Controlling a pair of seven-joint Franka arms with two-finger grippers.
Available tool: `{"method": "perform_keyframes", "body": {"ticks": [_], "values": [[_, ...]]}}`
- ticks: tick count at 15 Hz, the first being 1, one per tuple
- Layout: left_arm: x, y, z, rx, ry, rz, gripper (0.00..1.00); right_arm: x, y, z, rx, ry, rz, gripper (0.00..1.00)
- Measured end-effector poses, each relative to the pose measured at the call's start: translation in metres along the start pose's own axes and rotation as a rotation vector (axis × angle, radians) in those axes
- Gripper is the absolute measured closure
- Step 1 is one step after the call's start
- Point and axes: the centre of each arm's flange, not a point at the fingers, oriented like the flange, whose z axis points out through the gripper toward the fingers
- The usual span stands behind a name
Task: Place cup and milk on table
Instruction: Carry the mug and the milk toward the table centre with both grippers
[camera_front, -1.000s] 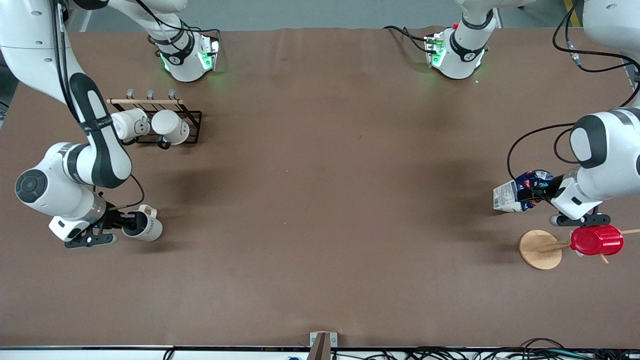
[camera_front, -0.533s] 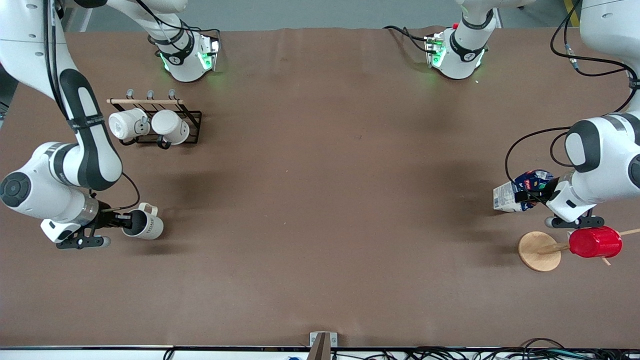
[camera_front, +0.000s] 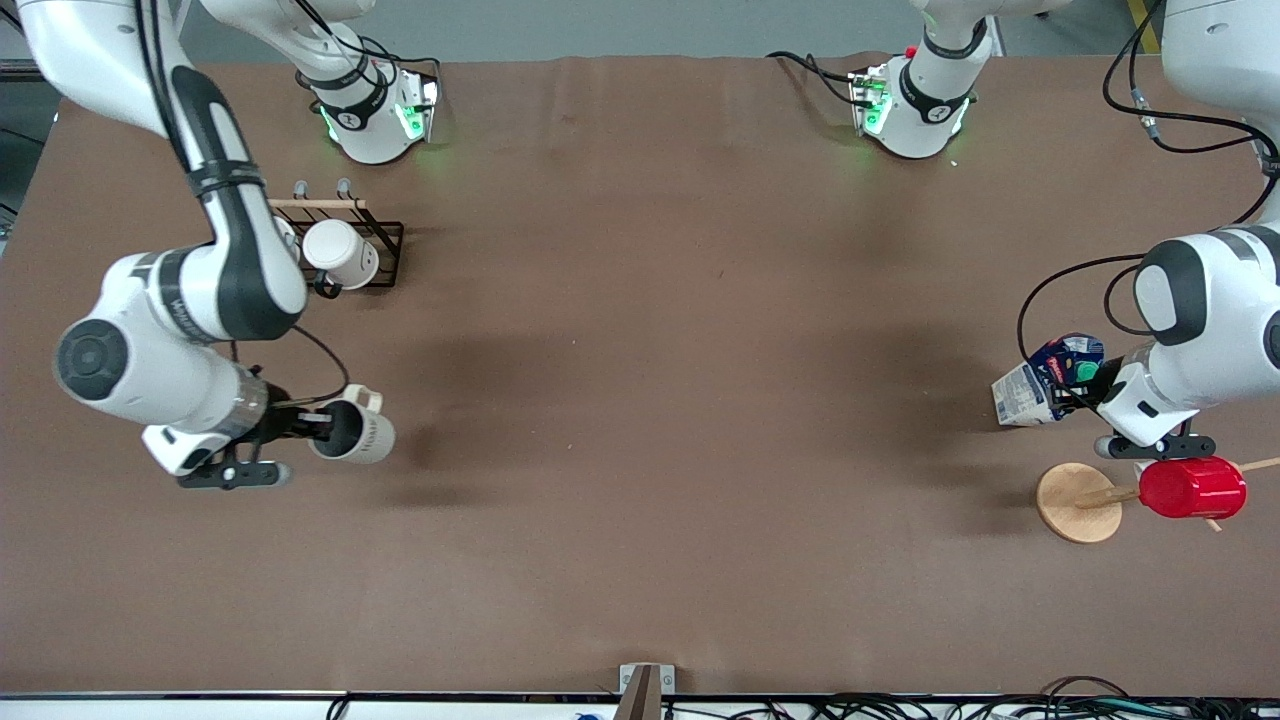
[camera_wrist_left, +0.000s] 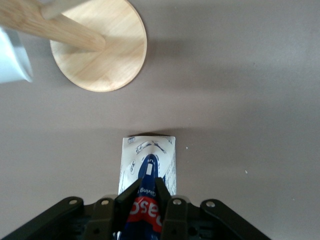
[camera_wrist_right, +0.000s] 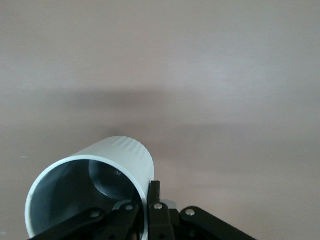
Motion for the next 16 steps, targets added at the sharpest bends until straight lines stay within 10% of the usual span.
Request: {"method": "perform_keyframes", "body": {"ticks": [7, 16], "values": [[-0.027, 0.023, -0.084, -0.021, 0.015, 0.037, 0.87, -0.049, -0.182, 0.012, 0.000, -0.002, -0.014, 0.96], [-0.056, 0.210, -0.083, -0.054, -0.003, 0.171, 0.89, -0.088, -0.286, 0.094, 0.015, 0.040, -0.044, 0.96]]}}
